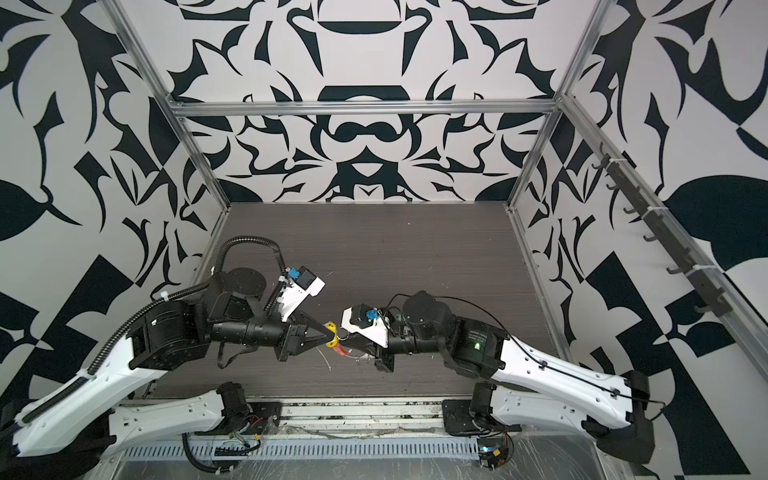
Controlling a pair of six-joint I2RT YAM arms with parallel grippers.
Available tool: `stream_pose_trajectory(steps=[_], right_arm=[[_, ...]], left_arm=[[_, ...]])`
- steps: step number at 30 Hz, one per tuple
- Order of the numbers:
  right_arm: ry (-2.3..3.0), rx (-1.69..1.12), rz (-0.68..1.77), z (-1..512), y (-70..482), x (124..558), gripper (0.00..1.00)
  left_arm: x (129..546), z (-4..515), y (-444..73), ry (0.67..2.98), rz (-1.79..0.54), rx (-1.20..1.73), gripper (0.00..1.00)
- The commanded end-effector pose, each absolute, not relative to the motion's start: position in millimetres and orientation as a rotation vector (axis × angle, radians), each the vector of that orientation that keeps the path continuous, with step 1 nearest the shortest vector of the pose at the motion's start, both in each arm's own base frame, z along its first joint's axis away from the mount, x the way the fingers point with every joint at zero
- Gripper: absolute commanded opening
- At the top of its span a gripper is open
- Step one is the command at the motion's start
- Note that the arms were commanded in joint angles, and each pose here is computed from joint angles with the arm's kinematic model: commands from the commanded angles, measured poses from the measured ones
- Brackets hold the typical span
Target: Remove the keys from the keyring
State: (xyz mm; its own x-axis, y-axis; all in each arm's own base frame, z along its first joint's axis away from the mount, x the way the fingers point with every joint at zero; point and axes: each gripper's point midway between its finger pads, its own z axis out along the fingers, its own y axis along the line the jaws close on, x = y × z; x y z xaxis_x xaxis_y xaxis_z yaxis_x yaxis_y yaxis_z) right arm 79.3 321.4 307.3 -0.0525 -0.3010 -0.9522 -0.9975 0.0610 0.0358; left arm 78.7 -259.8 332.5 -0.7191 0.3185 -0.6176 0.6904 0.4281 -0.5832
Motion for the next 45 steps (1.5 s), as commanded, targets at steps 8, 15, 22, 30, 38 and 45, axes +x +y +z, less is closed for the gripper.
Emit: stream_pose_trajectory(steps=[8, 15, 22, 30, 38, 45], right_arm=[[1.502, -1.395, 1.128, 305, 318, 64, 0.00], [1.492, -1.336, 1.177, 302, 322, 65, 0.00], [1.463, -1.181, 1.213, 305, 322, 75, 0.00], [1.410, -0.902, 1.128, 307, 314, 111, 0.00], [1.349, -0.890, 1.112, 315, 318, 115, 0.00], [1.330, -0.880, 1.119, 317, 318, 115, 0.00]], left_arm=[[103, 338, -251, 2.254, -1.090, 0.760, 0.13], [111, 339, -254, 2.277, -1.060, 0.763, 0.16], [120, 336, -259, 2.321, -1.051, 0.756, 0.22], [121, 330, -261, 2.376, -1.123, 0.642, 0.41], [127, 304, -269, 2.426, -1.238, 0.520, 0.47], [131, 304, -278, 2.399, -1.410, 0.449, 0.51]])
